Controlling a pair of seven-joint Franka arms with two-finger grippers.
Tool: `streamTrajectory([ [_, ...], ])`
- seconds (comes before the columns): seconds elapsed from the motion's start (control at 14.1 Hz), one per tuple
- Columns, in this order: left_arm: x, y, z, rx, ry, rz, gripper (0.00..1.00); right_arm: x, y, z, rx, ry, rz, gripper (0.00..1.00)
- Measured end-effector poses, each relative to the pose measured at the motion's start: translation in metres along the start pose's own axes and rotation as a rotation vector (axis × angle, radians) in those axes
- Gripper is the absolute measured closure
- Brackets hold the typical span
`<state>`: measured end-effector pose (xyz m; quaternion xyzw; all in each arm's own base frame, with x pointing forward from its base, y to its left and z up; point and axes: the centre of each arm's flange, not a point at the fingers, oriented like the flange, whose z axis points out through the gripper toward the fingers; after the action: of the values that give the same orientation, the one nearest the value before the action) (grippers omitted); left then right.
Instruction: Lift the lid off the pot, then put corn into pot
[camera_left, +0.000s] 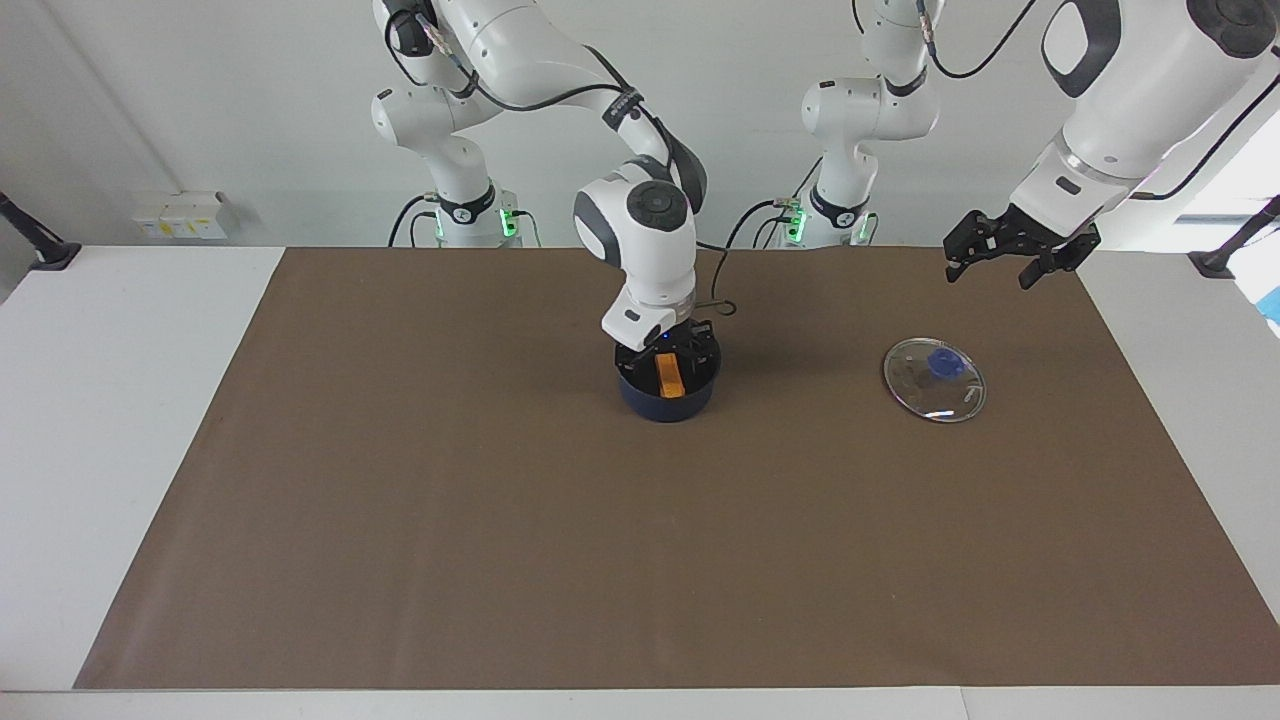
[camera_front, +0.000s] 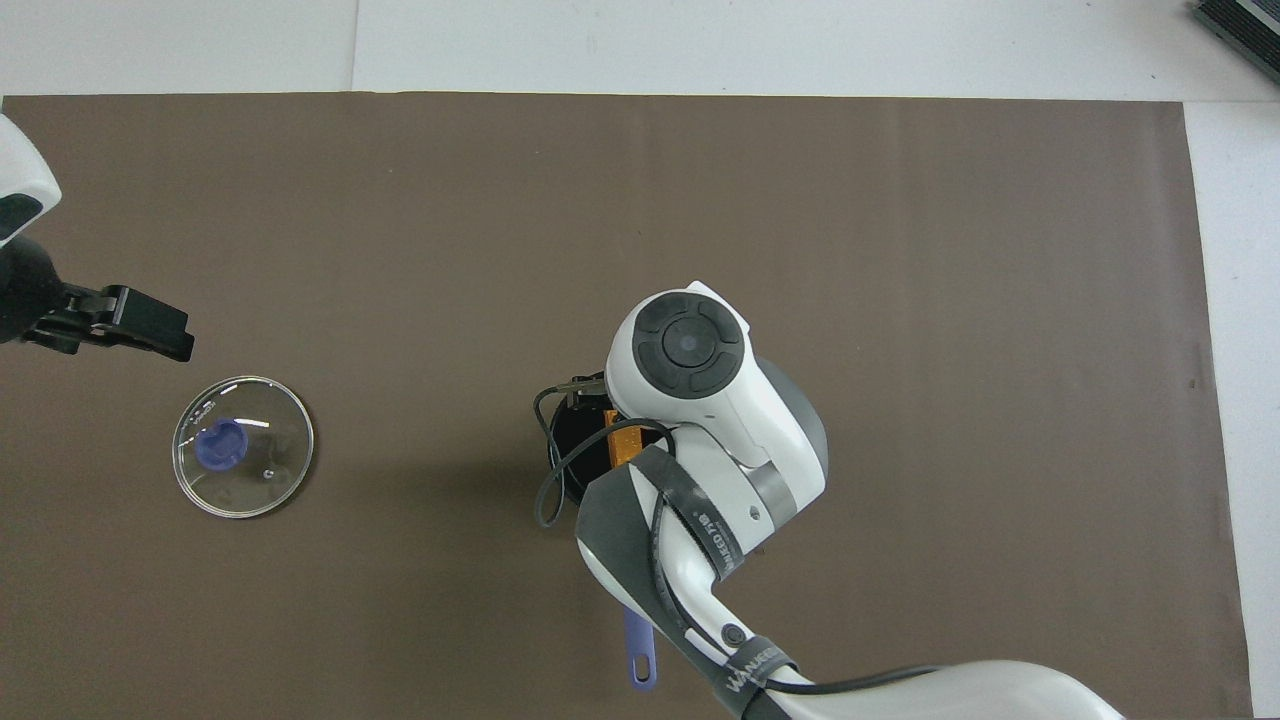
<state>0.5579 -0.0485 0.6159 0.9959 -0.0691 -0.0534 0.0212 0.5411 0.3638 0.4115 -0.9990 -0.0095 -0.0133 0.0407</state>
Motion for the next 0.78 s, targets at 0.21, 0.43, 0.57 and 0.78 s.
streamTrajectory([
  [0.21,0.000,-0.006,0.000,-0.001,0.000,-0.010,0.00,0.010,0.050,-0.076,0.007,0.044,0.027,0.00],
  [0.43,-0.001,-0.014,-0.001,-0.002,0.001,-0.026,0.00,0.010,0.093,-0.131,0.010,0.082,0.055,0.00],
  [0.57,-0.001,-0.015,-0.001,-0.002,0.001,-0.027,0.00,0.008,0.122,-0.164,0.011,0.109,0.082,0.00],
  [0.78,-0.001,-0.015,-0.001,-0.002,0.001,-0.027,0.00,0.000,0.159,-0.212,-0.001,0.114,0.124,0.00],
])
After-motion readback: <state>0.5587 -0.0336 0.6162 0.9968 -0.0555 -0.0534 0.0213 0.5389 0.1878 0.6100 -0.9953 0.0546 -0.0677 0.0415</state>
